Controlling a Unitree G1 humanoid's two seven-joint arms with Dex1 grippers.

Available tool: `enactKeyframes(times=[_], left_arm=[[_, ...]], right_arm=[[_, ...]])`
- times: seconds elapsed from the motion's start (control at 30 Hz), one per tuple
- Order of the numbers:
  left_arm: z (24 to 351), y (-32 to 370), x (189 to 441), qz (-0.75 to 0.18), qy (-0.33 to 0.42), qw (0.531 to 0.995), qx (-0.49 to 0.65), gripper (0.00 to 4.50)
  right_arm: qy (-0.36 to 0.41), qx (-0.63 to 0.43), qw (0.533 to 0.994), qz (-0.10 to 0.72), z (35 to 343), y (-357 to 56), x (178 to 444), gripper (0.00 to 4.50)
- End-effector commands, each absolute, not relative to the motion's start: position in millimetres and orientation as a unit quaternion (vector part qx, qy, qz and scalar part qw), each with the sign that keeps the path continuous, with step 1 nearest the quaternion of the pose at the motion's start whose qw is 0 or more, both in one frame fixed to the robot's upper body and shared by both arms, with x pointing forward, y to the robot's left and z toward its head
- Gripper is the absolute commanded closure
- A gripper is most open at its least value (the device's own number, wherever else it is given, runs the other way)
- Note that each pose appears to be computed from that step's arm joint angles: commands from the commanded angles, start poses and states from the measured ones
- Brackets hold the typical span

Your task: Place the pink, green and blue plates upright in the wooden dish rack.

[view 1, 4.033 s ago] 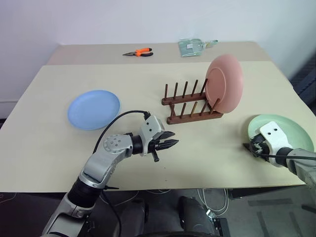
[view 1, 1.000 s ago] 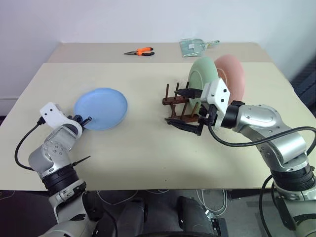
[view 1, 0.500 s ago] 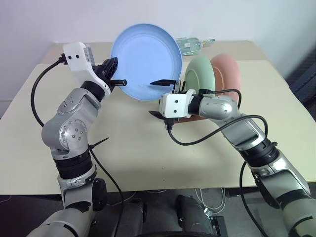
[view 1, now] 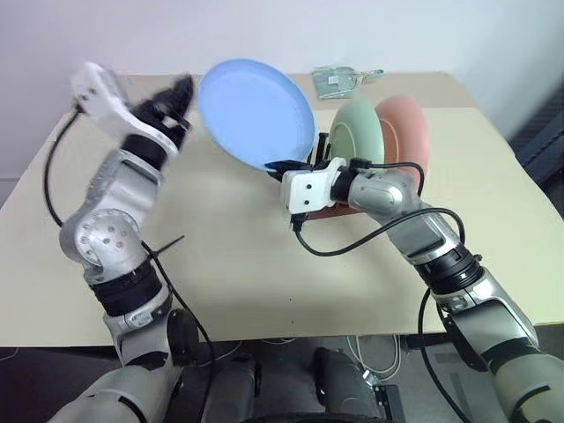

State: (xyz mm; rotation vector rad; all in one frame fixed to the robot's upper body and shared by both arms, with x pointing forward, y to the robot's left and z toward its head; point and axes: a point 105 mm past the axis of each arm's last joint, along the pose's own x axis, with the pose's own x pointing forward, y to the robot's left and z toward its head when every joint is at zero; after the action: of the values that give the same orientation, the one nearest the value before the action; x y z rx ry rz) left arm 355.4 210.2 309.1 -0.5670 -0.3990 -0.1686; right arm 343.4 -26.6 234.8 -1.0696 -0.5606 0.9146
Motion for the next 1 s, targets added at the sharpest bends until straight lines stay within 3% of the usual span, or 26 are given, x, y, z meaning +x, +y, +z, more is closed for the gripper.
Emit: enactKeyframes(times=[0.03, 0.07, 0.13, 0.23, 0.37, 0.47, 0.63, 0.97, 1.0], left_arm=[[318.5, 247.7, 346.3, -0.028, -0.241, 0.941, -0.237, 0.98], [317.4, 251.5, 345.7, -0.025, -0.243, 0.942, -0.229, 0.98], [292.2, 248.3, 344.9, -0.049, -0.207, 0.967, -0.143, 0.98], [236.3, 217.9, 338.3, -0.15, -0.113, 0.982, -0.029, 0.98], [174.7, 170.3, 309.9, -0.297, -0.007, 0.955, 0.019, 0.98], [146.1, 145.0, 289.0, -0.374, 0.044, 0.925, 0.057, 0.98], [143.6, 123.1, 278.2, -0.417, 0.044, 0.907, 0.035, 0.98], [141.5, 114.8, 279.5, -0.419, 0.042, 0.907, 0.024, 0.98], [141.4, 114.6, 279.7, -0.419, 0.042, 0.907, 0.024, 0.95]], right_arm=[[-0.292, -0.355, 0.782, 0.42, 279.9, -38.4, 327.7, 4.5], [-0.285, -0.326, 0.794, 0.428, 282.6, -40.6, 326.4, 4.5], [-0.25, -0.158, 0.829, 0.474, 293.4, -49.3, 314.2, 4.5], [-0.193, 0.026, 0.818, 0.541, 303.5, -55.7, 292.5, 4.5], [-0.126, 0.11, 0.819, 0.549, 300.1, -65.4, 292.7, 4.5], [-0.09, 0.129, 0.823, 0.546, 290.8, -69.6, 293.9, 4.5], [-0.057, 0.175, 0.849, 0.496, 284.2, -80.8, 312.9, 4.5], [-0.018, 0.219, 0.871, 0.44, 271.0, -86.6, 334.5, 4.5], [-0.017, 0.222, 0.871, 0.438, 270.9, -87.1, 335.9, 4.17]])
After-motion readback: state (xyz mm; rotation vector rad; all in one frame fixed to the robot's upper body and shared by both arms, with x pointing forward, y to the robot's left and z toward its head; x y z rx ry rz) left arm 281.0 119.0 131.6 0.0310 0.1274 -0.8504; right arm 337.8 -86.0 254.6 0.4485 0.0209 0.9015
